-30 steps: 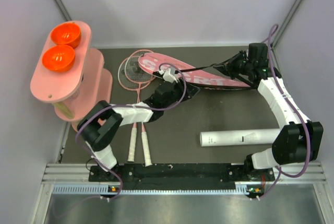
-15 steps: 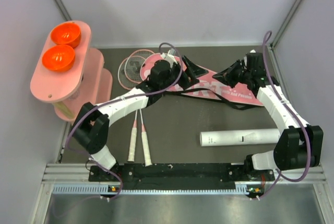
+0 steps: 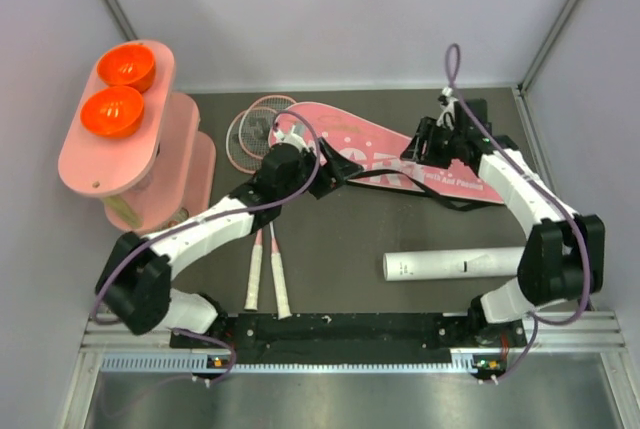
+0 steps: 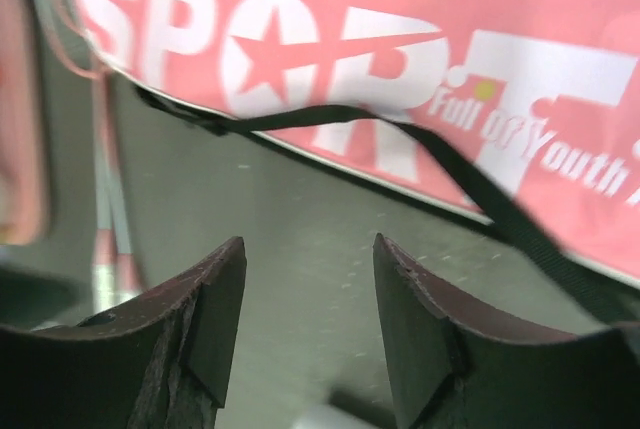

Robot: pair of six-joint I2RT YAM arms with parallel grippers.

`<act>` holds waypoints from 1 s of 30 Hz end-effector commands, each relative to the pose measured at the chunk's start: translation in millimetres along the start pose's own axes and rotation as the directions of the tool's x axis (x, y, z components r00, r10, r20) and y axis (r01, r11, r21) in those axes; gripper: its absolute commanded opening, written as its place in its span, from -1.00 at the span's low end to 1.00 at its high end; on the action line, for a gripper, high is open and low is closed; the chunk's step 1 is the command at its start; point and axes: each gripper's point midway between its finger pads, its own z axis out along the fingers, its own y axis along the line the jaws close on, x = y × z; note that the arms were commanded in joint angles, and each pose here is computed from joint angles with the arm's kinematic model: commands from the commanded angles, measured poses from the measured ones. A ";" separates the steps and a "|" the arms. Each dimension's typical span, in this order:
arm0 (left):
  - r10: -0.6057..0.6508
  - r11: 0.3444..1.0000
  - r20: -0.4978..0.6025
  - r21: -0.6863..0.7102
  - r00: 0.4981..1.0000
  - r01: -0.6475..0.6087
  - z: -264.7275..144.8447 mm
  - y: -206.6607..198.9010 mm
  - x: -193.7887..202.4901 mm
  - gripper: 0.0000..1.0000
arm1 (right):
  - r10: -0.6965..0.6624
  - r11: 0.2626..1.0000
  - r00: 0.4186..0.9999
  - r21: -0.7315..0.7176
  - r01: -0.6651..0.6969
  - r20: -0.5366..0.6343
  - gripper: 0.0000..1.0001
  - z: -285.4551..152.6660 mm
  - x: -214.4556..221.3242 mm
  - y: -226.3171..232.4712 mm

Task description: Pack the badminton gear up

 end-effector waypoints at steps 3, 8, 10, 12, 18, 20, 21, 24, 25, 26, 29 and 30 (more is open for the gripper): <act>0.245 0.969 0.095 0.020 0.965 -0.248 -49.7 -10.4 -11.1 0.55 | -0.492 0.853 0.862 0.129 0.506 -0.124 -0.04 42.7 -9.0 -30.0; 0.295 0.954 0.066 0.024 0.953 -0.297 -73.8 -1.5 2.4 0.54 | -0.651 0.714 0.707 0.093 0.694 -0.276 -0.16 73.0 -1.7 -42.9; 0.303 0.953 0.056 0.012 0.951 -0.304 -79.0 6.7 6.8 0.54 | -0.682 0.681 0.667 0.073 0.729 -0.300 -0.14 79.1 1.6 -43.3; 0.313 0.949 0.061 0.014 0.948 -0.314 -85.0 6.5 7.4 0.54 | -0.691 0.663 0.639 0.055 0.746 -0.337 -0.12 87.4 11.3 -49.3; 0.332 0.942 0.067 0.028 0.941 -0.334 -92.6 0.4 6.6 0.55 | -0.723 0.586 0.540 0.032 0.810 -0.430 -0.12 107.2 37.6 -59.3; 0.332 0.942 0.063 0.030 0.941 -0.335 -92.7 -0.6 7.3 0.55 | -0.726 0.569 0.523 0.036 0.821 -0.447 -0.19 112.2 41.6 -60.0; 0.333 0.942 0.059 0.036 0.941 -0.335 -92.9 -1.7 8.1 0.55 | -0.726 0.567 0.516 0.028 0.823 -0.454 -0.22 114.6 44.8 -61.1; 0.332 0.942 0.054 0.034 0.942 -0.334 -91.8 -2.2 8.2 0.55 | -0.728 0.539 0.511 0.079 0.839 -0.458 -0.48 115.2 38.3 -61.0; 0.332 0.942 0.057 0.029 0.942 -0.334 -91.5 -2.1 7.0 0.55 | -0.729 0.531 0.509 0.091 0.842 -0.457 -0.58 114.8 36.2 -59.1; 0.322 0.947 0.037 -0.003 0.946 -0.322 -89.7 6.6 8.9 0.54 | -0.730 0.527 0.510 0.100 0.844 -0.455 -0.76 114.5 34.0 -58.4; 0.308 0.951 0.015 -0.013 0.951 -0.308 -83.6 7.9 10.2 0.54 | -0.742 0.511 0.511 0.128 0.850 -0.434 -1.00 109.2 24.7 -50.7; 0.298 0.955 0.012 -0.006 0.955 -0.298 -82.0 3.9 9.5 0.54 | -0.739 0.514 0.520 0.142 0.846 -0.427 -1.00 107.4 21.5 -49.1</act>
